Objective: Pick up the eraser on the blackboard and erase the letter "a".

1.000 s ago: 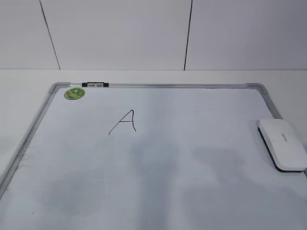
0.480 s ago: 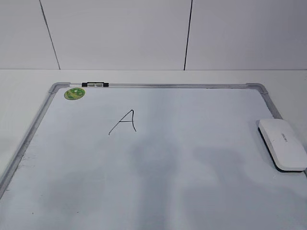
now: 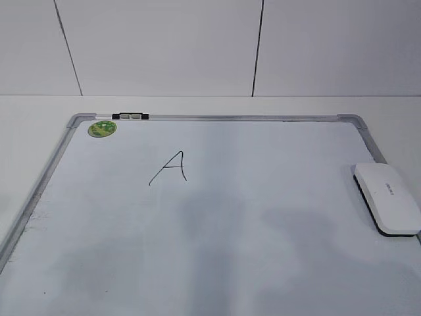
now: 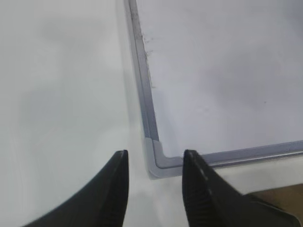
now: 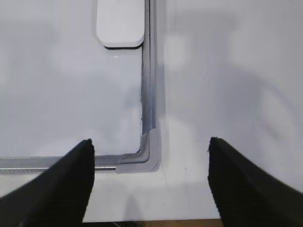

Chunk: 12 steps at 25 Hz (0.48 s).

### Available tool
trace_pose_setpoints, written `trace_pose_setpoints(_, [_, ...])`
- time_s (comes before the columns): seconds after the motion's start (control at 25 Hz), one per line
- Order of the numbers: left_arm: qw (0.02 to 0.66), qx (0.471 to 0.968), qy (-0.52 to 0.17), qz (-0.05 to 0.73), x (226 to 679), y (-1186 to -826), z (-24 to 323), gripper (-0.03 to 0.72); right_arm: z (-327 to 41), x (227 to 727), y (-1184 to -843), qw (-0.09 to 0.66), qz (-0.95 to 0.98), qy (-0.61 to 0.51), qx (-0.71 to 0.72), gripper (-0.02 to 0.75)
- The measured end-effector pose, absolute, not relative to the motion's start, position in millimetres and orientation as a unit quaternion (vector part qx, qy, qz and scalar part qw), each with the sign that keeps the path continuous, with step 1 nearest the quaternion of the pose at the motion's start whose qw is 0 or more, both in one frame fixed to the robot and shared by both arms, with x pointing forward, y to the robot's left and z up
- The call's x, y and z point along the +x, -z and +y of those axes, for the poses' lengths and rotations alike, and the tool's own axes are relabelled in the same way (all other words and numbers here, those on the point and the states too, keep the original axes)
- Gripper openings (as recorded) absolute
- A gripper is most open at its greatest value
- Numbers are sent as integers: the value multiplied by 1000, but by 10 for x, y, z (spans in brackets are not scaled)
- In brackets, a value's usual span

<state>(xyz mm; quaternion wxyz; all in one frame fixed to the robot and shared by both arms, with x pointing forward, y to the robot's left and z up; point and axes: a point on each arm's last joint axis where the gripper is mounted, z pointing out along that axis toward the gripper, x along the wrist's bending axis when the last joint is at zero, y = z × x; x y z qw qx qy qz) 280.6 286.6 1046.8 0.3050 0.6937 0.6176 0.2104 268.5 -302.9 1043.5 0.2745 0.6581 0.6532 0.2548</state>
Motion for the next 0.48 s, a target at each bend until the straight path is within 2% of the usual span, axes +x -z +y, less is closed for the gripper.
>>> trace_pose_setpoints(0.32, [370, 660, -291, 586, 2457, -10521, 2869, 263, -3045, 2351, -10463, 350, 602, -321, 641, 593])
trace_pose_setpoints(0.48, [393, 648, -317, 570, 2326, -10519, 2867, 248, -3046, 2282, -10458, 363, 594, -336, 634, 593])
